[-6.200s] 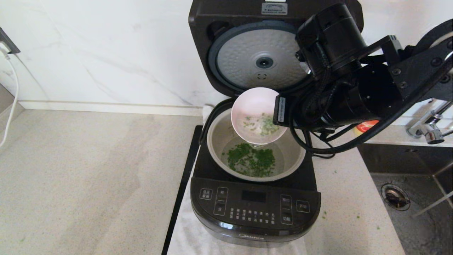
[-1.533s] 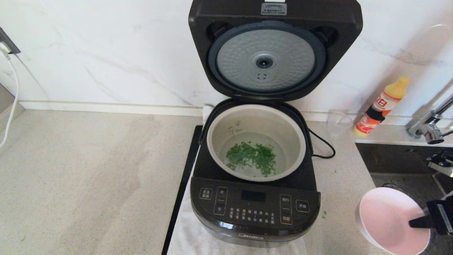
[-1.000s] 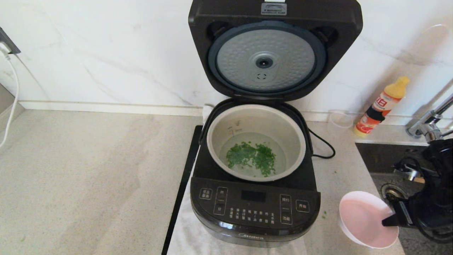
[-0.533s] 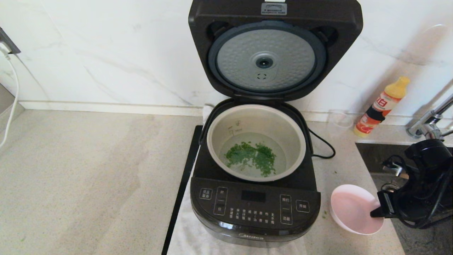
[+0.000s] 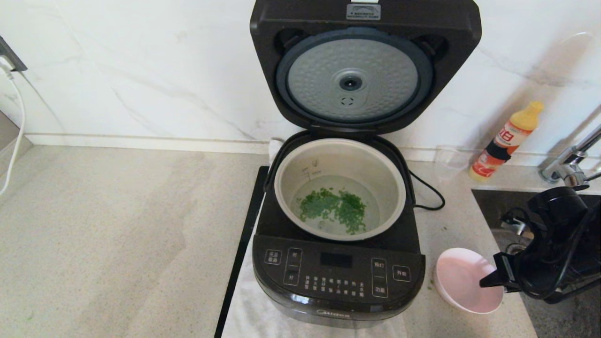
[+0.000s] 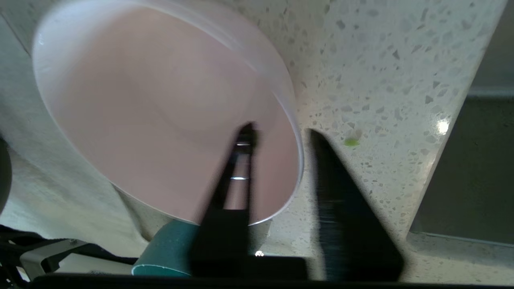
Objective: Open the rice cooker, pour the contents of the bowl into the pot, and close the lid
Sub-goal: Place the bowl on the table
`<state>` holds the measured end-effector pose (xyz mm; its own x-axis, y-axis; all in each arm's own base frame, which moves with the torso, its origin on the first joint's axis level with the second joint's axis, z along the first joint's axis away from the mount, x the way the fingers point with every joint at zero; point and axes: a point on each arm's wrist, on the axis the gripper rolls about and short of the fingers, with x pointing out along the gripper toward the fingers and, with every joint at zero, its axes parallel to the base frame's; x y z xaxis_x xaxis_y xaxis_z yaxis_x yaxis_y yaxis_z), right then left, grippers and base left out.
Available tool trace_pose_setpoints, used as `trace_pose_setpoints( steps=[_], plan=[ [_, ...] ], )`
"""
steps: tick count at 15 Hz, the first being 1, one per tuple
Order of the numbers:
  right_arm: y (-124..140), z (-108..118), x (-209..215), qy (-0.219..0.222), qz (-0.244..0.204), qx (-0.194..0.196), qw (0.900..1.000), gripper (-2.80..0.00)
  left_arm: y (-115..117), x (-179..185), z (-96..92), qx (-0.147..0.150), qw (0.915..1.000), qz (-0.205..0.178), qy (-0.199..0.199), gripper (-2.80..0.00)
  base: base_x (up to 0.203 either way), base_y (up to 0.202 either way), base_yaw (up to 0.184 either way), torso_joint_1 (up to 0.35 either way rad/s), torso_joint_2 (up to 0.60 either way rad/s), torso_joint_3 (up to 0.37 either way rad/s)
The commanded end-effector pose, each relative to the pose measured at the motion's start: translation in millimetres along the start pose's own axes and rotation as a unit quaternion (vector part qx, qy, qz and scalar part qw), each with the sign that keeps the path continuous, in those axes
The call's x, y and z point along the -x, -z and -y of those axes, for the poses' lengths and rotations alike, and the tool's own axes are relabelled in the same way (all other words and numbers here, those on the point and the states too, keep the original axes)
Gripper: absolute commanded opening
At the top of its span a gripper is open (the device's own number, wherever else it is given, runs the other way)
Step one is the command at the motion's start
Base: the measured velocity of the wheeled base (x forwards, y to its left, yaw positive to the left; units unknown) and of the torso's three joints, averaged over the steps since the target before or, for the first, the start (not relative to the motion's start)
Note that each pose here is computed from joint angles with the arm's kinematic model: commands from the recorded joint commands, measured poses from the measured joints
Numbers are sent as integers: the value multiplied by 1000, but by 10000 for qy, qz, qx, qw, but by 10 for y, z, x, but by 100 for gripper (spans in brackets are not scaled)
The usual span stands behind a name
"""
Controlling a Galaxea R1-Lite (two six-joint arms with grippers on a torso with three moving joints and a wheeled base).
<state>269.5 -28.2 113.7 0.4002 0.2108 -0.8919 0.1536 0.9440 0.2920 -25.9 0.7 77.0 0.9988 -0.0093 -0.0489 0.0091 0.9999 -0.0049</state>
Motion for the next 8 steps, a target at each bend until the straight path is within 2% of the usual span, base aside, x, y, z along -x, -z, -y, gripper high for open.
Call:
trace_pose_setpoints(
  steps=[1,5,8],
  plan=[
    [-34,-20,57,-26,127,16,9999,0,0,3,0,4,10000,14,-2,-280,0,0,0,0,0,0],
    [-30,-118,459,-156,815,-179,9964,0,0,3,0,4,10000,14,-7,-280,0,0,0,0,0,0],
    [91,-180,762,-226,1180,-148,9926,0,0,3,0,4,10000,14,-8,-280,0,0,0,0,0,0]
  ],
)
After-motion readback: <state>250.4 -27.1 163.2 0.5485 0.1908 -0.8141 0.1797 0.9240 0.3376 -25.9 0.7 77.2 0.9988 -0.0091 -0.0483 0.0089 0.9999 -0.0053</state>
